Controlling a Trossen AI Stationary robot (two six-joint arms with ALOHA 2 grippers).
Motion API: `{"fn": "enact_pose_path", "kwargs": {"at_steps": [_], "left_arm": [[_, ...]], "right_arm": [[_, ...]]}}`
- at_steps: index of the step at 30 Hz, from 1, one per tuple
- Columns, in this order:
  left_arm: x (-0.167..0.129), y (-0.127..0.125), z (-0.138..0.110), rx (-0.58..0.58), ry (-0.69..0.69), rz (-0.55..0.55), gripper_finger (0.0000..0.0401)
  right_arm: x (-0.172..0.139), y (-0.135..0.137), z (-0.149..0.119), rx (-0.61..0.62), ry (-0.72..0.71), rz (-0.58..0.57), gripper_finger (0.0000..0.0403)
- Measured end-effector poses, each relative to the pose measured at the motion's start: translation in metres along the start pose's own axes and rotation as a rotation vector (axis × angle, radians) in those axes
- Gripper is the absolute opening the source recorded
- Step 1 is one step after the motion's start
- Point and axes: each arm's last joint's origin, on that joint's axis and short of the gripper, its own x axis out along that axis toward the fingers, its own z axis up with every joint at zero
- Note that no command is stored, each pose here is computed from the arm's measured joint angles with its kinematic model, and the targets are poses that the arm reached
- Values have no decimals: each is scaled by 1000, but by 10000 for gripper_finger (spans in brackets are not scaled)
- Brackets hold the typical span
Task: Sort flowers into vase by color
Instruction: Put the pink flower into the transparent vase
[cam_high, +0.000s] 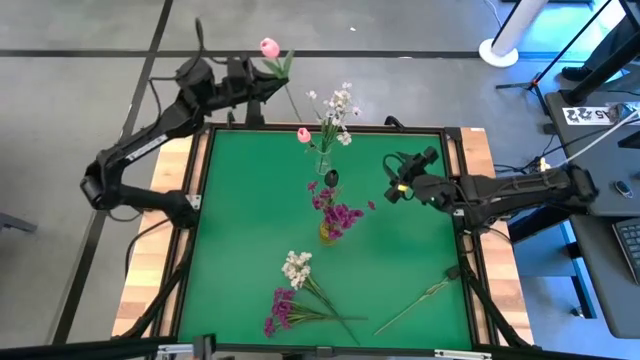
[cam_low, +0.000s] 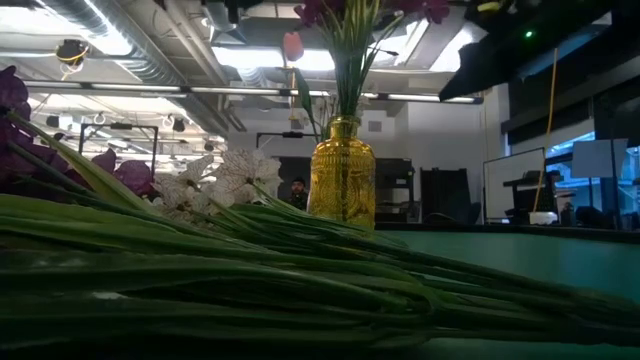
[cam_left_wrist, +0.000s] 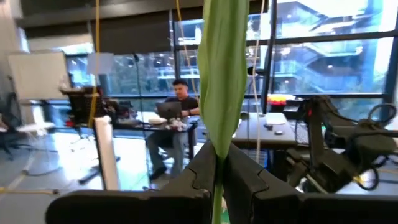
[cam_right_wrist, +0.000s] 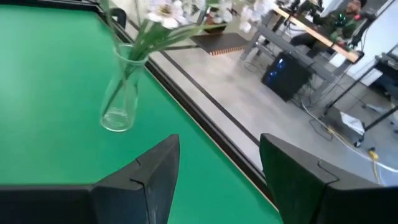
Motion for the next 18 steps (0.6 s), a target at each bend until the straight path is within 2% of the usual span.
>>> {"fn": "enact_pose_path", "kwargs": {"at_steps": [9, 14, 18], "left_arm": [[31, 34, -41, -68, 29, -105, 14], [44, 40, -59, -113, 37, -191, 14], [48, 42, -66, -126, 54, -214, 14]], "right_arm": [[15, -12, -1, 43, 42, 51, 220], [19, -16, -1, 54, 53, 56, 220], [20, -17, -1, 52, 56, 48, 220]]}}
